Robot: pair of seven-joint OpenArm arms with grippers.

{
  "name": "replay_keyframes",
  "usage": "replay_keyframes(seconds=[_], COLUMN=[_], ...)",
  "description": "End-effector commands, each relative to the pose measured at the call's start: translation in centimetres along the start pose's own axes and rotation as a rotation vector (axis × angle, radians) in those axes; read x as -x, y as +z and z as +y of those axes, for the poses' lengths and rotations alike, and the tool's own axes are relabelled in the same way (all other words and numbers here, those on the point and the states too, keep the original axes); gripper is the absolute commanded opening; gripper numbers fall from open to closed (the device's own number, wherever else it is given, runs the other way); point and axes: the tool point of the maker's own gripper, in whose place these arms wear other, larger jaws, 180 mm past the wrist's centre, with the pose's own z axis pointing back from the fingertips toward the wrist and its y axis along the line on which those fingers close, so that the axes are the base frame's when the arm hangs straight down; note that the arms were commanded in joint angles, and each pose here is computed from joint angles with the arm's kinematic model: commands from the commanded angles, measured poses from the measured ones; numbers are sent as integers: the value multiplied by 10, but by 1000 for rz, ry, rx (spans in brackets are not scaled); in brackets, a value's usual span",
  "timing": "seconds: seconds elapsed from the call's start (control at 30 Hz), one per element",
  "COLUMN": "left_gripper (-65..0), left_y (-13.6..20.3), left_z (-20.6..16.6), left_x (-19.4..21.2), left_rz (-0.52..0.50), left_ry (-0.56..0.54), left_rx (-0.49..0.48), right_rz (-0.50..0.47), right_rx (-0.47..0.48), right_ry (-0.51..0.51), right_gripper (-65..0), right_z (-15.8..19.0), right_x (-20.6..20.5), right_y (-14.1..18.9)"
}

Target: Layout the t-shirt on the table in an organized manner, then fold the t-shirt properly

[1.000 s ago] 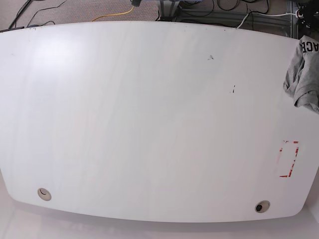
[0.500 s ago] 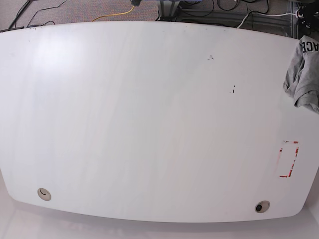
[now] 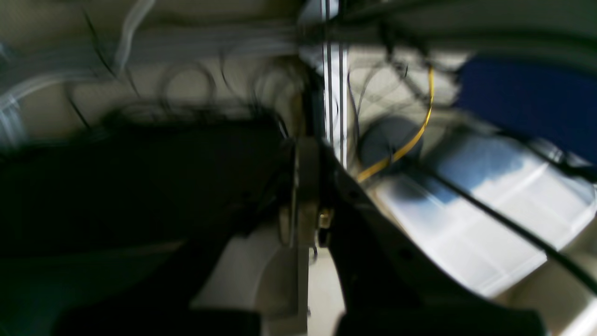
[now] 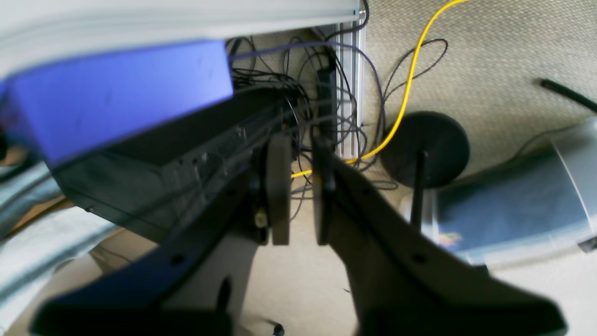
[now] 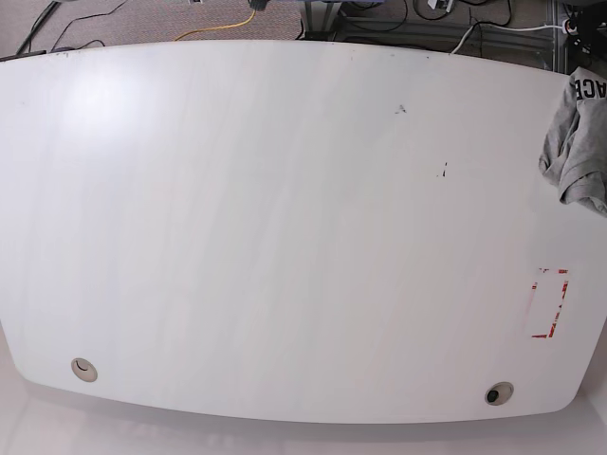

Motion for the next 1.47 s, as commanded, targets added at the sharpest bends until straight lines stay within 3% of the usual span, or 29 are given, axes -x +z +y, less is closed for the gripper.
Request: replay_keyframes(seconds=[0.0, 0.27, 0.6, 0.83, 1.43], left_gripper=[-650, -650, -650, -650, -650], left_y=[-8, -31, -54, -65, -69], left_z=[10, 30, 20, 11, 15], left_x=[9, 17, 10, -2, -11], left_rz=[36, 127, 207, 234, 228], left_ry=[31, 92, 151, 119, 113], left_rx=[-6, -67, -60, -67, -147], right_rz=[7, 29, 50, 77, 98], right_rx=[-18, -10, 31, 48, 85], right_ry=[-1, -40, -51, 9, -5], right_gripper=[-579, -579, -577, -577, -572], right_z=[1, -3, -9, 0, -2], right_x=[-3, -15, -29, -34, -31], right_y=[-5, -23, -38, -49, -55])
